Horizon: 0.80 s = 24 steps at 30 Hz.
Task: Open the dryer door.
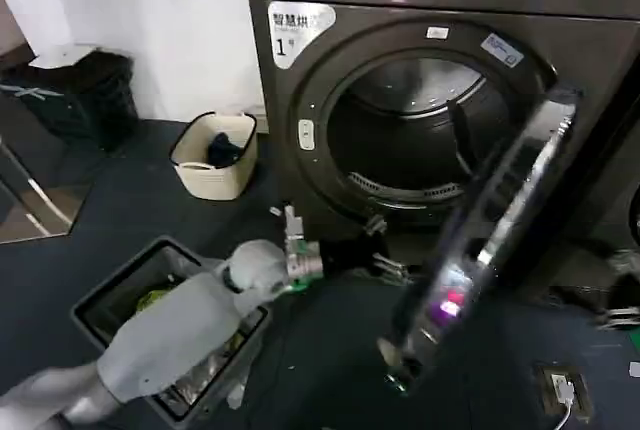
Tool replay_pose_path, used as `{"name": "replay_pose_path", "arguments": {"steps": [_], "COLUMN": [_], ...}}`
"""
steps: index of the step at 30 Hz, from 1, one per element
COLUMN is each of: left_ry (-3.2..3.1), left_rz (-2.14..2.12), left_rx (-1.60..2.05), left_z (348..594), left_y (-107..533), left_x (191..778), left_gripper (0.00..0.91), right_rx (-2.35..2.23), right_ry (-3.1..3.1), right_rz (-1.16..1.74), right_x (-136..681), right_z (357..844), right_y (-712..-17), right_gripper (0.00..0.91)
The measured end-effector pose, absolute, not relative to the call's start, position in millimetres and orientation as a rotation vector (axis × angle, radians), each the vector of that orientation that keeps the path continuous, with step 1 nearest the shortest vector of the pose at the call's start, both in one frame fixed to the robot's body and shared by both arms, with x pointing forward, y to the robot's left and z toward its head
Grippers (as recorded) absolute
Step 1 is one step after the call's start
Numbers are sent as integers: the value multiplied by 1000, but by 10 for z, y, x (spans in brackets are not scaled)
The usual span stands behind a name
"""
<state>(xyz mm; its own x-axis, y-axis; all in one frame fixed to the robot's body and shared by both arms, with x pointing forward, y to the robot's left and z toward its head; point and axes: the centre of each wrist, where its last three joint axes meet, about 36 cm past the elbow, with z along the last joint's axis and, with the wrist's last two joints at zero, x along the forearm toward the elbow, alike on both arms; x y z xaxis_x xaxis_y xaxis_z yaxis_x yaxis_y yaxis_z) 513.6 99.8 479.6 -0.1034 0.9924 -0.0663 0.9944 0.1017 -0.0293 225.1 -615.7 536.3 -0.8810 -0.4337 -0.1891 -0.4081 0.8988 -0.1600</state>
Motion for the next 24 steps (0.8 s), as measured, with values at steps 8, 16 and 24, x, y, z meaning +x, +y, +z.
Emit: {"name": "replay_pose_path", "arguments": {"steps": [8,16,24], "left_ry": [2244,2209,2148], "left_rz": [-68,-50,-38], "left_rx": [2141,2186,2241], "left_z": [4826,4853,4895], "left_y": [638,280,-184], "left_x": [5040,5019,4991], "left_gripper": [907,907,907], "right_rx": [43,719,1441], "right_ry": [2839,2785,2548], "right_rz": [-198,-311,-509], "right_x": [1483,1079,649], "right_z": [5648,6095,6211], "right_y": [-6266,-6252,-6444], "right_gripper": [907,907,907]}}
